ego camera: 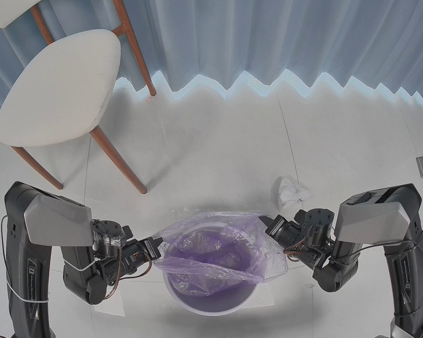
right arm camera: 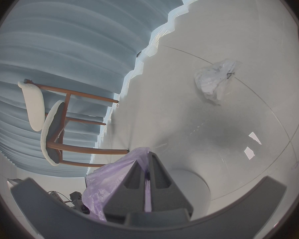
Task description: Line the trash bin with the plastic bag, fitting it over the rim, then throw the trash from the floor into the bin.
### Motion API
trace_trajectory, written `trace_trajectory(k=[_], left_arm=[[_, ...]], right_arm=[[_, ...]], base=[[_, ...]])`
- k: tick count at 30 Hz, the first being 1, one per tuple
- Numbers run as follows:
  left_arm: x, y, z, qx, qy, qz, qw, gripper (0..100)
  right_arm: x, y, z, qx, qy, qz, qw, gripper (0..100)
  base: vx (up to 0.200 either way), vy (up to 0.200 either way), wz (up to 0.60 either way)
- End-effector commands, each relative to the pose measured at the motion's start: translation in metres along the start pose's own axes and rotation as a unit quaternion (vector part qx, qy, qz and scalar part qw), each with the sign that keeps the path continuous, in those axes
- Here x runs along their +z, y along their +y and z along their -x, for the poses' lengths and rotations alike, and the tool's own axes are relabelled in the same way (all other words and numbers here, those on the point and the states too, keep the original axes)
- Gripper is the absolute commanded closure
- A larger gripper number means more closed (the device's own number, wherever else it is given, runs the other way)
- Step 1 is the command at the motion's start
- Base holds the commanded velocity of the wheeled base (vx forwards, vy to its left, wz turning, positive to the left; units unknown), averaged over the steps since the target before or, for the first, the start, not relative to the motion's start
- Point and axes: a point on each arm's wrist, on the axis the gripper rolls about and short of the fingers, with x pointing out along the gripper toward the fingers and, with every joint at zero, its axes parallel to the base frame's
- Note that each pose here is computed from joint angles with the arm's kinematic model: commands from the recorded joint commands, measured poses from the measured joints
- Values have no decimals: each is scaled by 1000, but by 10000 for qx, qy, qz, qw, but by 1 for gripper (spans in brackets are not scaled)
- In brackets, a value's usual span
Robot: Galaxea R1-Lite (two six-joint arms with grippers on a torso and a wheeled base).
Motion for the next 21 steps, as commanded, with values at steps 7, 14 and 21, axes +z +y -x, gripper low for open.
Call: trace_trajectory(k=[7,14,21], left_arm=[[-2,2,3,19,65,30,10000,100],[-2,1,3,10,64,26,10000,100],[-2,1,3,9,74,24,10000,100]], right_arm=[[4,5,3,86,-76,52,9999,100],[2,9,4,127,-61,47,9999,0],[0,21,8,249,-3,65,9997,0]], base=[[0,0,0],[0,0,0],[0,0,0]])
